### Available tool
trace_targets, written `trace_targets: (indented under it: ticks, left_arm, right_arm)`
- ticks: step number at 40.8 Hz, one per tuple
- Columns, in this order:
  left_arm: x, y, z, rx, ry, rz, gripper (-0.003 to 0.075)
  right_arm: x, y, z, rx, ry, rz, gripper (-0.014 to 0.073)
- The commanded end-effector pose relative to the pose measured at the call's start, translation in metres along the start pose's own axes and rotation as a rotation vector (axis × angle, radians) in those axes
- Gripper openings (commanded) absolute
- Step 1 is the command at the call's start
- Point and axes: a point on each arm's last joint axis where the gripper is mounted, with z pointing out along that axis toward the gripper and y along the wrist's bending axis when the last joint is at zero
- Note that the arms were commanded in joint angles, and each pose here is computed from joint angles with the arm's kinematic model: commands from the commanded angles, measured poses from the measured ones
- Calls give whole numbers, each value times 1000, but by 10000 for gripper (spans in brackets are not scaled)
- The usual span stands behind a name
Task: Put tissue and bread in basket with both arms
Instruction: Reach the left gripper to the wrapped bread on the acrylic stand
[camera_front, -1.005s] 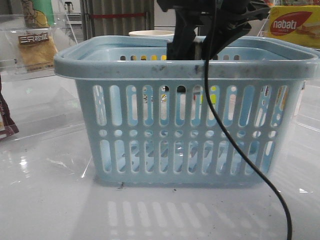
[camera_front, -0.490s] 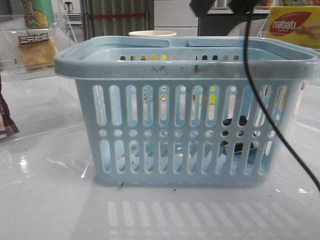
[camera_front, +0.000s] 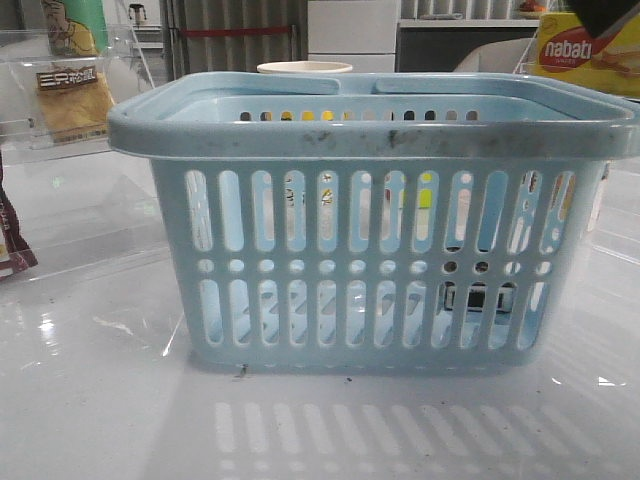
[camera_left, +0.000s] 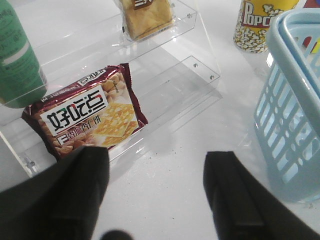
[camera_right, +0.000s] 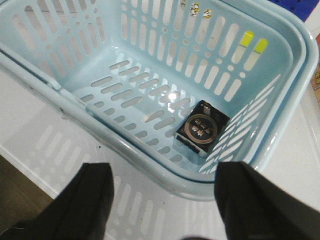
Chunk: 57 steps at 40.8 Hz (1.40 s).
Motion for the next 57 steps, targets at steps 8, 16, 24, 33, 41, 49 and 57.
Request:
trace_targets:
  ticks: [8,16,24,33,41,49,57]
  left_arm:
    - [-60,1,39,-1,-63,-3,542]
    - [-94,3,91,-2,-21,-4,542]
    - [-126,6,144,-4,12,-7,542]
    - [-155,31,194,32,79,-223,542]
    - [-164,60,223,40,82,-356,542]
    - [-166,60,247,93,44,-466,542]
    - [-161,59,262,118,38,-542,542]
  right_arm:
    - [-11,-1,-9,15,-105,-18,540]
    - [-11,-1,-9,15,-105,-18,540]
    - [-11,-1,-9,15,-105,-18,540]
    - [-11,-1,-9,15,-105,-18,540]
    - [-11,-1,-9,15,-105,-18,540]
    - [-11,-1,-9,15,-105,-18,540]
    - [-11,-1,-9,15,-105,-18,540]
